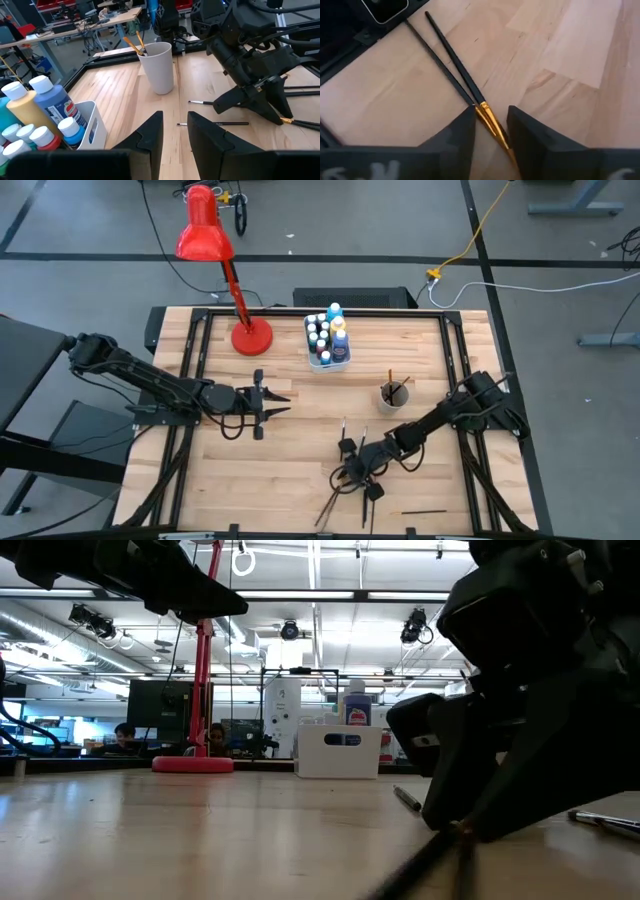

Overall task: Pick & Place Paint Supplies
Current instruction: Put the gold paint brush into the gray cup

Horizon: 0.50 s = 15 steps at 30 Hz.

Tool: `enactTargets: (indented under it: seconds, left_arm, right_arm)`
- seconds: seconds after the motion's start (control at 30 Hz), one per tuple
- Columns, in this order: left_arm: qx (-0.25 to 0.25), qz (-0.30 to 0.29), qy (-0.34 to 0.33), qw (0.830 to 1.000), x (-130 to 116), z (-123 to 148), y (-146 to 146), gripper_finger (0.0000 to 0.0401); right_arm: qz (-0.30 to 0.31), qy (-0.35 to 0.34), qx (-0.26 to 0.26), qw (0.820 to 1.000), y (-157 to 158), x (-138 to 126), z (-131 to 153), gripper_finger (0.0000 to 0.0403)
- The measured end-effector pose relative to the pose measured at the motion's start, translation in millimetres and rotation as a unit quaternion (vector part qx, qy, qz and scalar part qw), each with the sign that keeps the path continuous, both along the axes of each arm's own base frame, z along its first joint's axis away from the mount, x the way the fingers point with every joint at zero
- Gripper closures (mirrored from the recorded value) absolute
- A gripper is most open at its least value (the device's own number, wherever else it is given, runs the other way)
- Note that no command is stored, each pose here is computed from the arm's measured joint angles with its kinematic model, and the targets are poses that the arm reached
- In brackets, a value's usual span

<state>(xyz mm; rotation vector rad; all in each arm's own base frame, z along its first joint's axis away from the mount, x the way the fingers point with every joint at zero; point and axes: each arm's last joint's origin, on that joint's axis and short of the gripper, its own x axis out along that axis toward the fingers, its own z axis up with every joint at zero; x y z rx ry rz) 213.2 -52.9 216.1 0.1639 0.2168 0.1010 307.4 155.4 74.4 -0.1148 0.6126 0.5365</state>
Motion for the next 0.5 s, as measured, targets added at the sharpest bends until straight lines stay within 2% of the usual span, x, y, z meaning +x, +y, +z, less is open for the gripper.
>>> enactTargets:
  seconds: [0.27,0.5]
  left_arm:
    - [0.000,0.000,0.000,1.000,0.0,0.0,0.0,0.0305]
    - [0.000,0.000,0.000,1.000,0.0,0.0,0.0,0.0305]
  right_arm:
    - [0.010,0.004,-0.020,1.000,-1.1,-1.2,-2.2,0.0390]
    - [0.020,-0.005,-0.009,1.000,-0.6,-1.5,2.9,0.0392]
